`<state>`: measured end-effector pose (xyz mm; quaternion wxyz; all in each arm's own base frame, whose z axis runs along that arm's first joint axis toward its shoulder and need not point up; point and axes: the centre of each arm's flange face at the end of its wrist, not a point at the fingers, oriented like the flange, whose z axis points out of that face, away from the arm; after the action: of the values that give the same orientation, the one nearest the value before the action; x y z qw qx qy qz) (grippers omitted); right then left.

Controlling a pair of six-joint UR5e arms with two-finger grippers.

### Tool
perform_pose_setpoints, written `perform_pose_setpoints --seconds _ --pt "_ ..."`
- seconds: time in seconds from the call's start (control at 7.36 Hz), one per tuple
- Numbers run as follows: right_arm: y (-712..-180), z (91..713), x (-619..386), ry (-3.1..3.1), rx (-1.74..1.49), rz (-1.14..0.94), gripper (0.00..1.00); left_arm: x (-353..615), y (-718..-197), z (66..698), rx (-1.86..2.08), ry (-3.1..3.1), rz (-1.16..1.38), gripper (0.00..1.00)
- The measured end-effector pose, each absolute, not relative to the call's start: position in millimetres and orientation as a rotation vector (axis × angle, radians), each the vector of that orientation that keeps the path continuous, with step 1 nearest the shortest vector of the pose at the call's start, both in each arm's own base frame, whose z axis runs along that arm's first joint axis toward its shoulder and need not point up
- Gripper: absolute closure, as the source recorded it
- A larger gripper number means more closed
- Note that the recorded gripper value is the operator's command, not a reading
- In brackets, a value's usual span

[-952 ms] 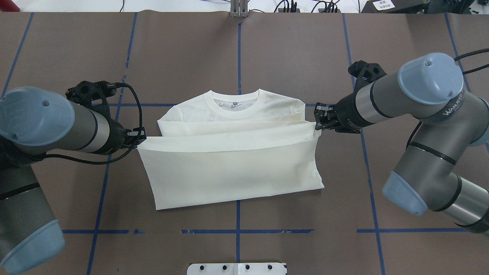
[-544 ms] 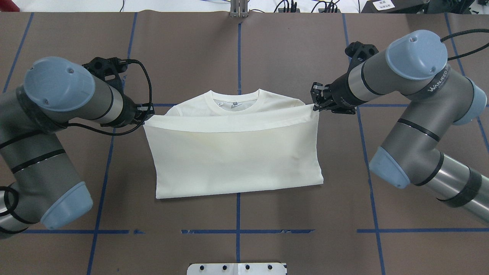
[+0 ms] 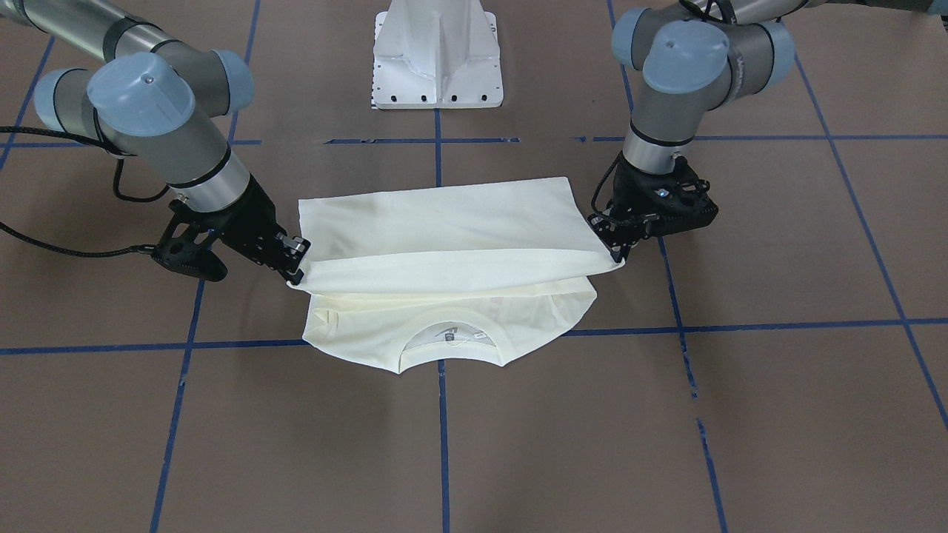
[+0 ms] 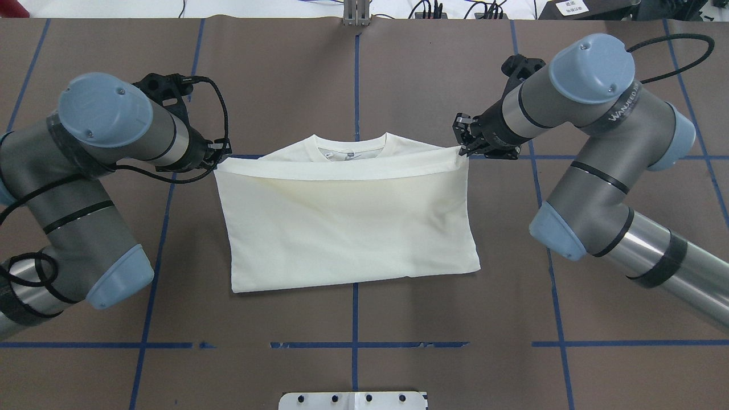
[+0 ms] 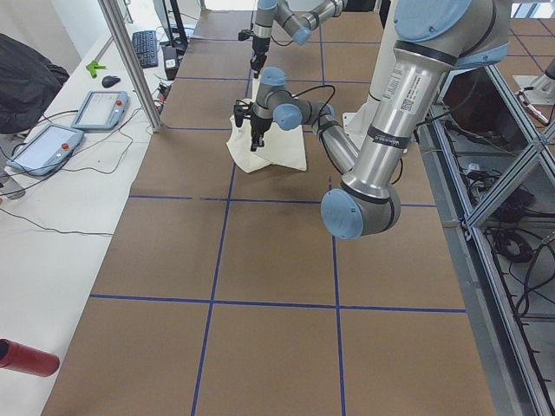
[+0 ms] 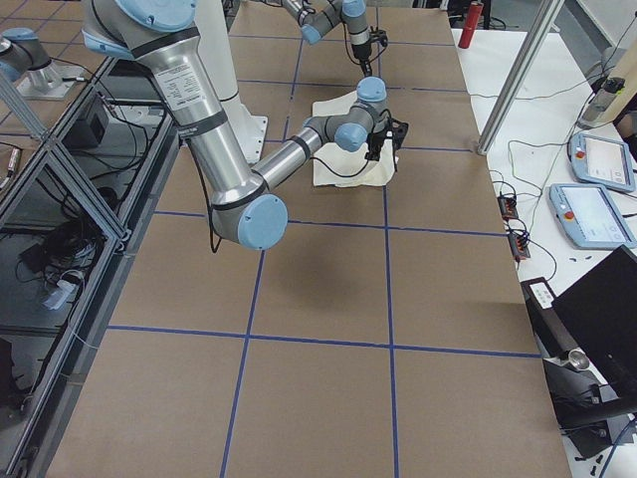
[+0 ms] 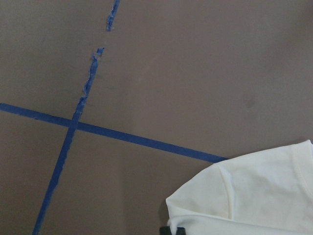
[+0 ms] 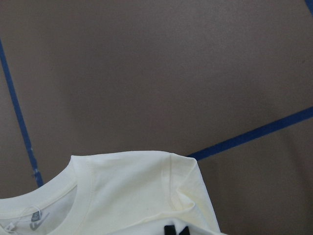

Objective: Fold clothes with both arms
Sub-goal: 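Lay the hem at the collar, open both grippers and raise them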

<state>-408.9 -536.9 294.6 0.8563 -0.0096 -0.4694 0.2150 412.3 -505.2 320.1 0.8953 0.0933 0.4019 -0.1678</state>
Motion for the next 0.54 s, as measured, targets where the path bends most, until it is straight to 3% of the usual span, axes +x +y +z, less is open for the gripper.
perform_pose_setpoints --seconds 0.54 --pt "-559.1 310.2 -426.3 -0.998 -0.013 0.454 1.00 433.7 -522.3 318.2 0.197 0.852 -0.355 1.00"
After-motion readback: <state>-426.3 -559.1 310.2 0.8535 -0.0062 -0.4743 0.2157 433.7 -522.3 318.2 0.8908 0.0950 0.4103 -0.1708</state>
